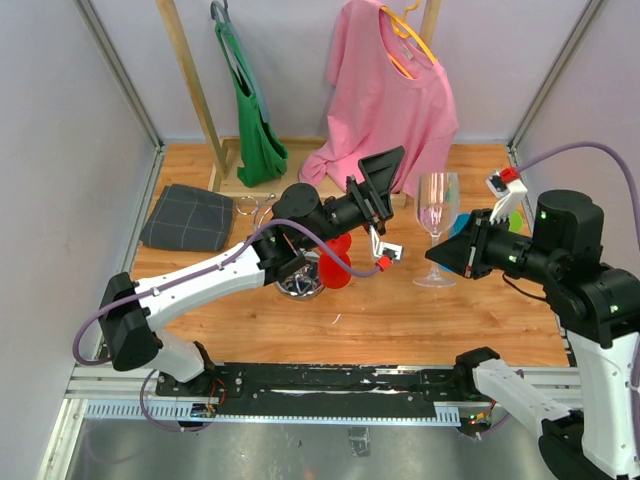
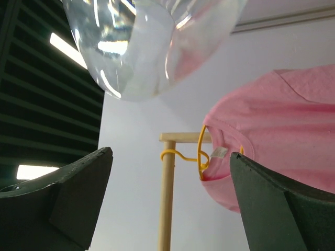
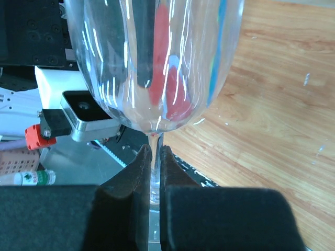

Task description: Take the wine glass off the wine glass rack

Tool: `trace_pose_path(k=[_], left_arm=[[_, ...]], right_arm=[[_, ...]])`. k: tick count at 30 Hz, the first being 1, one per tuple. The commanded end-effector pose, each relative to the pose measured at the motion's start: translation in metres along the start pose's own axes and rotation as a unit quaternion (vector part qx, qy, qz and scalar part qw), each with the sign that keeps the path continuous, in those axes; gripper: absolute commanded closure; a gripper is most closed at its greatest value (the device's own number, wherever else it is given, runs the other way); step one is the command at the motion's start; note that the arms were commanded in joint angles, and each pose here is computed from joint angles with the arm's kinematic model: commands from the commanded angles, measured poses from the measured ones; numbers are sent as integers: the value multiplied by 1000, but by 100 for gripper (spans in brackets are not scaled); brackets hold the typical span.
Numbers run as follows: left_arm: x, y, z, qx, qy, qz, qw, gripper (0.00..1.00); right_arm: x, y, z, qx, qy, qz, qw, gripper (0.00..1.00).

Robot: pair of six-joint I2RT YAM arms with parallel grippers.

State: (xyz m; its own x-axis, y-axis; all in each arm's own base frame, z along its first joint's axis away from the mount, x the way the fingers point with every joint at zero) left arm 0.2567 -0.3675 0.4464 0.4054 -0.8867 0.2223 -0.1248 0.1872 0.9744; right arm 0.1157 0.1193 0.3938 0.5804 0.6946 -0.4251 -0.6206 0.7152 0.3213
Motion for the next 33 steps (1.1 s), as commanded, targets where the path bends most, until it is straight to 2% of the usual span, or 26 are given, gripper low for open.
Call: trace_pose_path(k=[1,7,11,15,23,33], left_arm=[[-13,24,-8,-24,40,49,998,1],[-22,46,-21,-57,87,76,992,1],[-31,53,-26,-67,107,79,989,1],[-38,55,-30,-79,124,75,986,1],[-49,45,-37,-101,156,65,981,1],[-57,30,-40,-117,173,44,977,1]], right_arm=[[-18,-11,6,-21,-39,-73,996,99],[-21,-44,2,-25,-128,-184,974,99],[-15,-65,-2,-25,-174,-231,957,99],[-4,-84,-6,-33,-181,-265,946,99],[18,-107,18,-68,-189,-299,933,99],[44,-106,63,-130,-189,-308,923,99]])
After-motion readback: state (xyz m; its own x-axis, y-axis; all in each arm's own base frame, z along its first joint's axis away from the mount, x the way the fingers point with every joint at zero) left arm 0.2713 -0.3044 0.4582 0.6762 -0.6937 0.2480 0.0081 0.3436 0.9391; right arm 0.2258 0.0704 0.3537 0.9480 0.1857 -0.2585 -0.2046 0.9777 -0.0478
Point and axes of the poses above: each gripper's point midway between its finger pads, its own x axis out along the fingers, its own y axis along the line the jaws close on, z = x × y, the point moved 4 cm from there along -x, back along the fingers, and after that the axes turned 15 degrees about -x, right-handed, at the moved point
